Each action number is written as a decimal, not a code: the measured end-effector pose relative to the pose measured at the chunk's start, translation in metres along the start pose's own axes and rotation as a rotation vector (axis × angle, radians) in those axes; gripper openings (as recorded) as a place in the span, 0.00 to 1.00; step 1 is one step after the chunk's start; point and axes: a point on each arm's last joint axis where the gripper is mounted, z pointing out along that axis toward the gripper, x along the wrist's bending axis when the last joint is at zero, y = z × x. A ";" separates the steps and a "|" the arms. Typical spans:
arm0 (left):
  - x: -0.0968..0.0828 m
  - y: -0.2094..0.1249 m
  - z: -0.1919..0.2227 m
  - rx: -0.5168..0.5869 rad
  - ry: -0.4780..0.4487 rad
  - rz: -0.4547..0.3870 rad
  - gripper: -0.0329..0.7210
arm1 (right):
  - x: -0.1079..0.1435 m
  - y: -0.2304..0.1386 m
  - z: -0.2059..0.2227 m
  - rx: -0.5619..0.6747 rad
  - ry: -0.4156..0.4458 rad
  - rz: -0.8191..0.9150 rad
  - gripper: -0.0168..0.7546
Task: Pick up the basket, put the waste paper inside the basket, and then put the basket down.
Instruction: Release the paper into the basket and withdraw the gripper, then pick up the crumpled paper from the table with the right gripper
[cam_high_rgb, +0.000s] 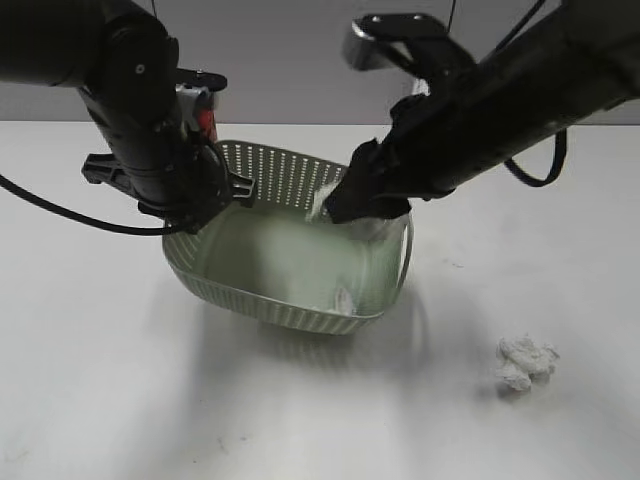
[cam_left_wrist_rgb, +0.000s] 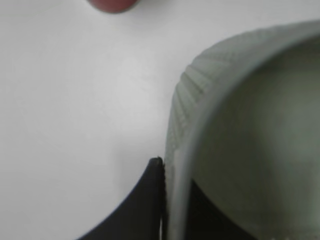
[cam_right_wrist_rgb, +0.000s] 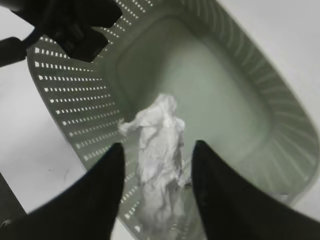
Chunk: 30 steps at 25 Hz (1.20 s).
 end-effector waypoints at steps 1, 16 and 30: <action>0.000 0.000 0.000 0.001 -0.003 -0.003 0.04 | 0.001 -0.002 0.006 0.015 0.004 0.000 0.45; 0.000 -0.001 0.000 0.013 -0.003 -0.007 0.04 | -0.030 -0.024 -0.041 0.164 -0.271 0.015 0.80; 0.000 -0.001 0.000 0.016 -0.004 -0.009 0.04 | -0.051 -0.146 -0.010 0.142 -0.394 0.162 0.79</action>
